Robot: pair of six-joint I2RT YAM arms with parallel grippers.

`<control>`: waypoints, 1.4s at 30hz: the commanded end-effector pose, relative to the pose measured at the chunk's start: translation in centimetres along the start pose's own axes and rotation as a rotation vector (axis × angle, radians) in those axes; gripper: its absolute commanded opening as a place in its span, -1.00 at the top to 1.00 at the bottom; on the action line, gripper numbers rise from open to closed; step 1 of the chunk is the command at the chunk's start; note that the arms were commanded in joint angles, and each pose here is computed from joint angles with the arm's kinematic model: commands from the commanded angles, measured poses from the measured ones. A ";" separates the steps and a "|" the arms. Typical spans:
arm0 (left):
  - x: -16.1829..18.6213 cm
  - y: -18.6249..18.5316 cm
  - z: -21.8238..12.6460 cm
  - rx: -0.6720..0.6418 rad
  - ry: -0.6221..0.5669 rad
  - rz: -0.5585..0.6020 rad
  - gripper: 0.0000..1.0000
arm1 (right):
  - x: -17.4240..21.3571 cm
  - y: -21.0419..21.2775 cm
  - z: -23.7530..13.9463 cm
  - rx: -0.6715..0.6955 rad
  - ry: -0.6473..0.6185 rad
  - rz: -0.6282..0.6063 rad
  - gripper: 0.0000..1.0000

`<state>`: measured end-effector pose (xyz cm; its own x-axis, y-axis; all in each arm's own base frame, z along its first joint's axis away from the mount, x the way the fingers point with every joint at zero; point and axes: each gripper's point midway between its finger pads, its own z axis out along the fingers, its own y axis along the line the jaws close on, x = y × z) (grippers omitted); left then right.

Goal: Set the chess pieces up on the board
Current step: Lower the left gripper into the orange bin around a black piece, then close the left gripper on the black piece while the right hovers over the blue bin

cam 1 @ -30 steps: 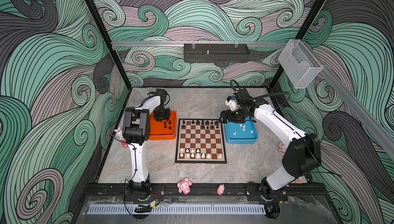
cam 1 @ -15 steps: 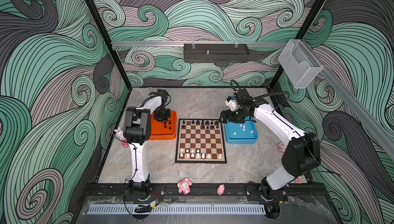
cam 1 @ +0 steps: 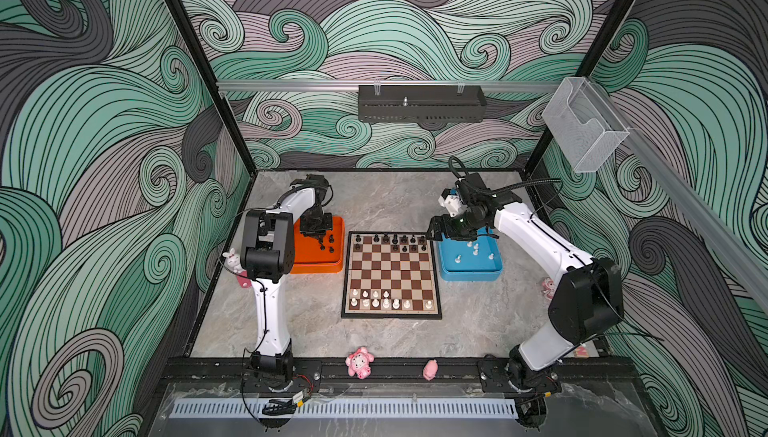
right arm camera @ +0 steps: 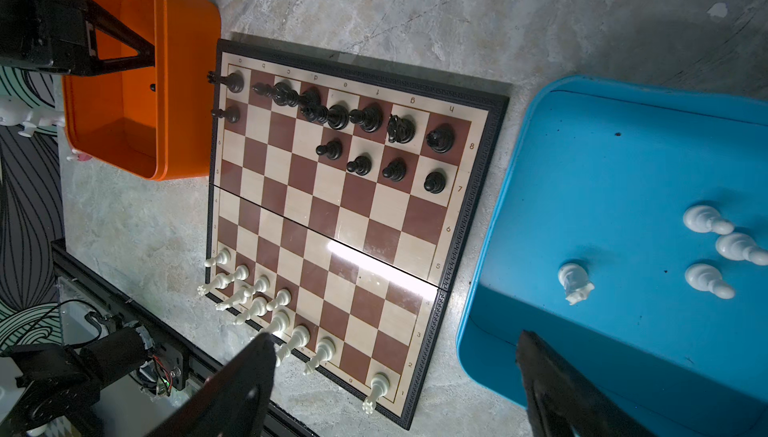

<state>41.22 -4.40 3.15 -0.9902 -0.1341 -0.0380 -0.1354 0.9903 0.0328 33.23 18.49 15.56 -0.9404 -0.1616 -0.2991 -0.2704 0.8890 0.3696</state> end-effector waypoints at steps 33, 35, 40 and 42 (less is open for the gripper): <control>0.4 0.5 -1.7 -0.053 -0.018 0.006 0.43 | 0.0 -0.4 0.6 -0.004 0.010 -0.001 -0.81; 0.3 0.4 -1.8 -0.053 -0.023 0.005 0.48 | 0.0 -0.4 0.7 -0.003 0.012 0.000 -0.81; 0.0 0.3 -2.1 -0.049 -0.035 -0.003 0.50 | 0.0 -0.4 0.7 -0.005 0.011 -0.001 -0.80; -0.1 0.4 -2.2 -0.047 -0.041 -0.006 0.50 | 0.0 -0.4 0.7 -0.005 0.012 0.000 -0.80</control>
<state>40.43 -4.07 2.66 -0.9916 -0.1278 -0.0224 -0.1291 0.9887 0.0767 33.36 18.59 15.63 -0.9386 -0.1612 -0.3050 -0.2734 0.8866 0.3729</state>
